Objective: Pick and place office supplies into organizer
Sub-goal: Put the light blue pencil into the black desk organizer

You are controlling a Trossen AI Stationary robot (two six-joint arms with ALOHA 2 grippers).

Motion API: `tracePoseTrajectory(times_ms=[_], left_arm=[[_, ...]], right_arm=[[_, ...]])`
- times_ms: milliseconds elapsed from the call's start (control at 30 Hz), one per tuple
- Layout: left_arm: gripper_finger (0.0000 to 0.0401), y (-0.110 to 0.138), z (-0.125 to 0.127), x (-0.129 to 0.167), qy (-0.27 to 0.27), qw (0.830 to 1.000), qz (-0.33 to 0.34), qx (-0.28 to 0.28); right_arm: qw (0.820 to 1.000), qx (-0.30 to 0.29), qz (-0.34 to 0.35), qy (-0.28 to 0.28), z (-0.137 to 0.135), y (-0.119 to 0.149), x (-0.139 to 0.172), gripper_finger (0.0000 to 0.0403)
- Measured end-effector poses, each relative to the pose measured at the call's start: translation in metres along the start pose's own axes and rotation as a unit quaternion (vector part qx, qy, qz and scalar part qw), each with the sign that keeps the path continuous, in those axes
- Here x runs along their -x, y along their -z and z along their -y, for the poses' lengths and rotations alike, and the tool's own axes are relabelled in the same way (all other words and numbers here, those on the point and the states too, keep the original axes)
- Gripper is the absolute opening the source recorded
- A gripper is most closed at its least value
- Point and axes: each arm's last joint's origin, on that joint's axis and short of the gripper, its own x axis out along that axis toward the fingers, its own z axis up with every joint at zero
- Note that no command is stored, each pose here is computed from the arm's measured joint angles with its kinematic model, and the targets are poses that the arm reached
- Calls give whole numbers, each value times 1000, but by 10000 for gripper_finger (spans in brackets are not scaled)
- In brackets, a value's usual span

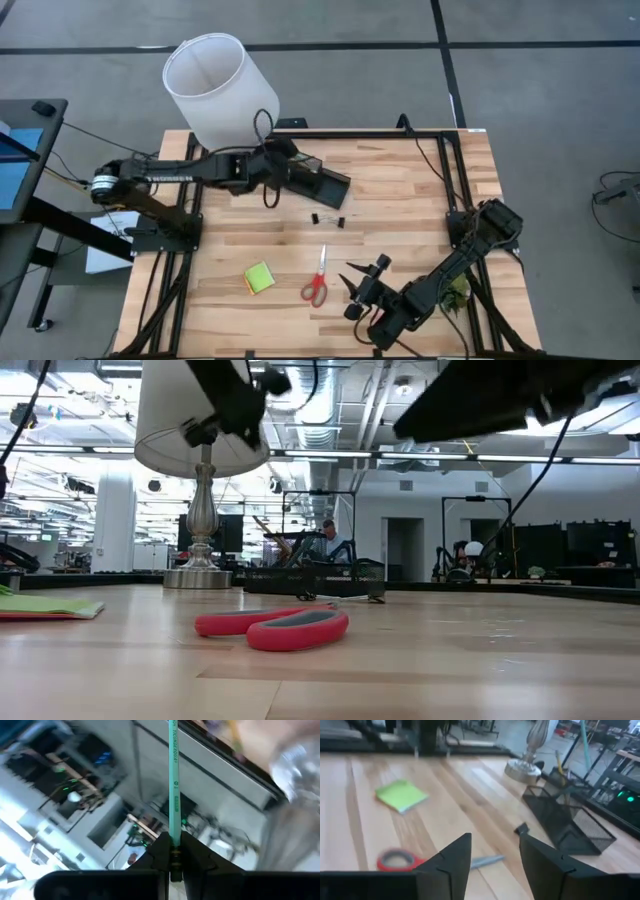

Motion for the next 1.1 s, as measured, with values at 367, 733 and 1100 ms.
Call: tracePoseTrajectory(times_ms=[367,733,1100], left_arm=[[11,-4,6,-47,58,997,-23,-44],[46,-51,3,-83,47,998,-19,-37],[115,-60,-7,-77,4,999,-36,30]], right_arm=[[999,6,-49,-9,-3,14,-19,142],[998,11,-57,-4,0,14,-24,127],[998,23,-61,-2,1,15,-23,124]])
